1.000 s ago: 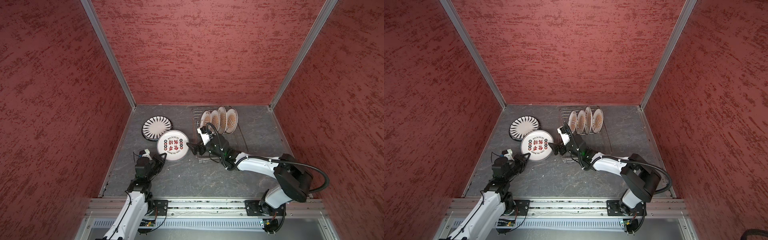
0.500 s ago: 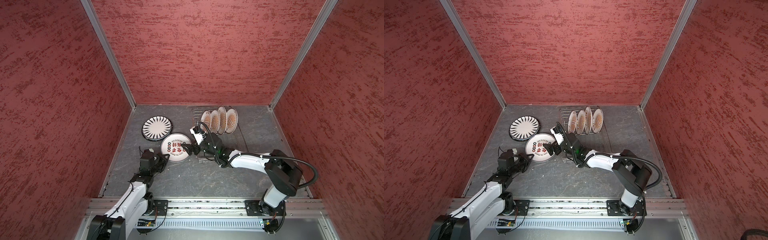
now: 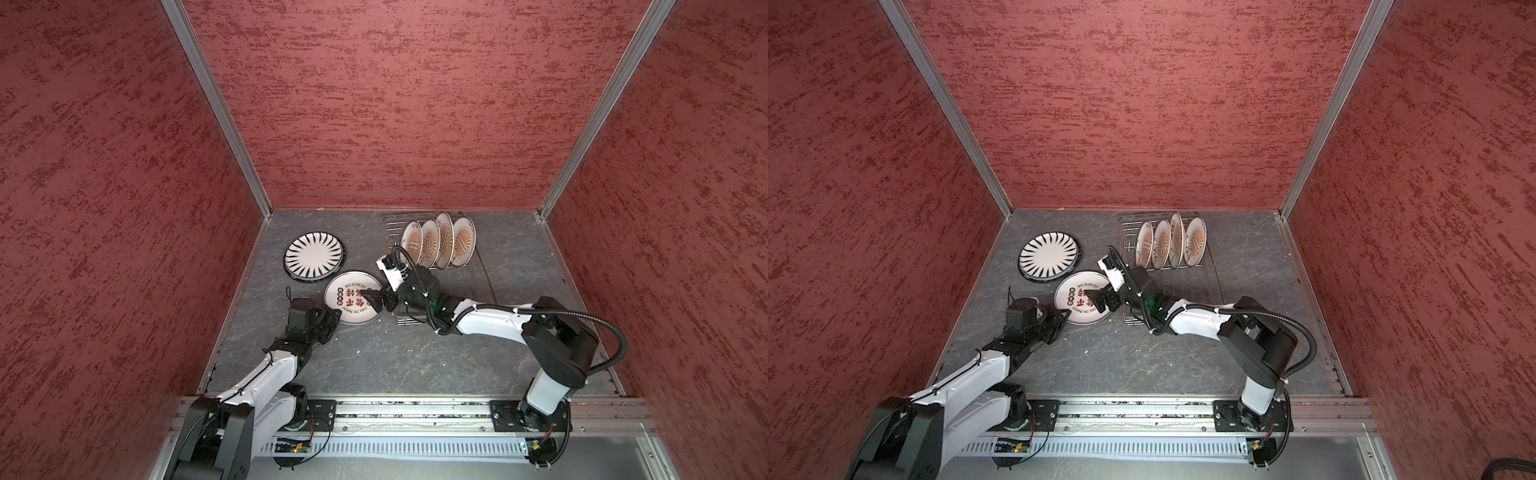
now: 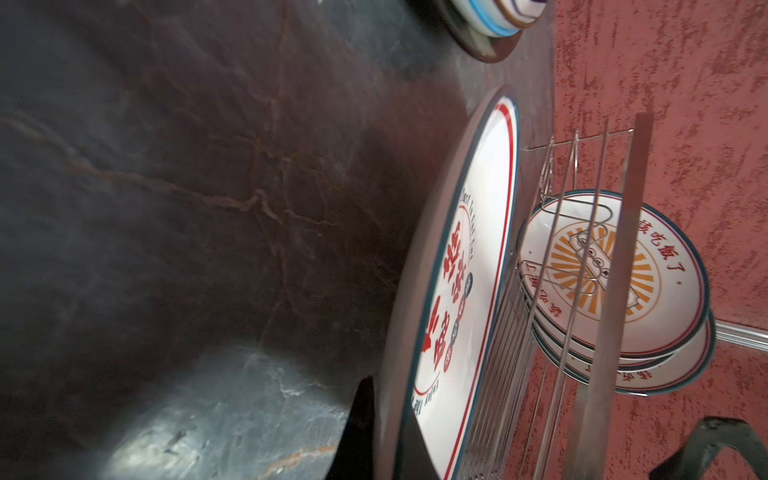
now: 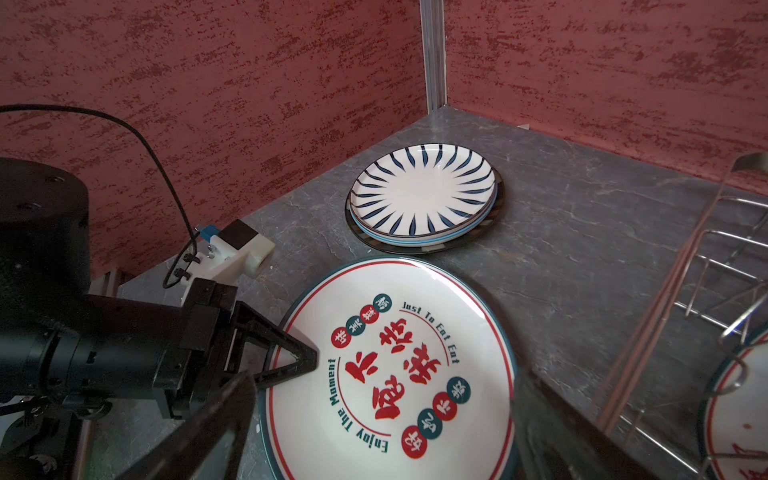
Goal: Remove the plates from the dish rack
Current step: 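Lower the red-lettered plate flat onto the table with the left gripper and release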
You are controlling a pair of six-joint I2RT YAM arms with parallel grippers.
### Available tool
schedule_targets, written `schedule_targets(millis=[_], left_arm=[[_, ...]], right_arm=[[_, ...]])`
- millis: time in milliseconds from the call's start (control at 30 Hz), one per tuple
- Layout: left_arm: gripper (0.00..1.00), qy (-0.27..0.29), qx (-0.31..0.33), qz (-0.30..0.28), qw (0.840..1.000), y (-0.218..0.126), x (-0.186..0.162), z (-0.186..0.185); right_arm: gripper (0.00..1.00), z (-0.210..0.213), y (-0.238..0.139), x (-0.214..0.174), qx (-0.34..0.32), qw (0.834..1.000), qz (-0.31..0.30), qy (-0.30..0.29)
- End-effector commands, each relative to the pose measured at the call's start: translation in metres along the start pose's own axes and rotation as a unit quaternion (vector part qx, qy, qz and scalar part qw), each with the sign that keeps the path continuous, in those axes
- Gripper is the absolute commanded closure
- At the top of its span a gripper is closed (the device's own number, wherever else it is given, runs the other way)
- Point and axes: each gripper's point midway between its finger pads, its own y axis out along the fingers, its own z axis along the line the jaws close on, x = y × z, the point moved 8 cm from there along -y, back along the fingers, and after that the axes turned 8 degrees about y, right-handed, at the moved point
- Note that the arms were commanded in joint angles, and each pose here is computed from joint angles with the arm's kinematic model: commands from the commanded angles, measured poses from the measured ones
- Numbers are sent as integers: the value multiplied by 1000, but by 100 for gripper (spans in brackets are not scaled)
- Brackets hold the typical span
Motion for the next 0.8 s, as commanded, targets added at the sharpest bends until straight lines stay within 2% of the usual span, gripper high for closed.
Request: schedule_targets(millis=[0, 400, 500, 567, 767], left_arm=[[100, 6, -45, -26, 999, 0, 13, -23], [97, -20, -14, -12, 1000, 11, 11, -9], [87, -25, -10, -17, 1000, 10, 11, -7], [74, -26, -8, -21, 999, 9, 11, -5], [61, -27, -2, -30, 999, 8, 11, -2]], right_arm=[[3, 4, 4, 6, 3, 1000, -6, -14], [4, 1, 6, 3, -6, 1000, -2, -14], [4, 0, 7, 2, -8, 1000, -1, -13], [4, 0, 8, 2, -8, 1000, -1, -13], [3, -1, 9, 0, -14, 1000, 1, -13]])
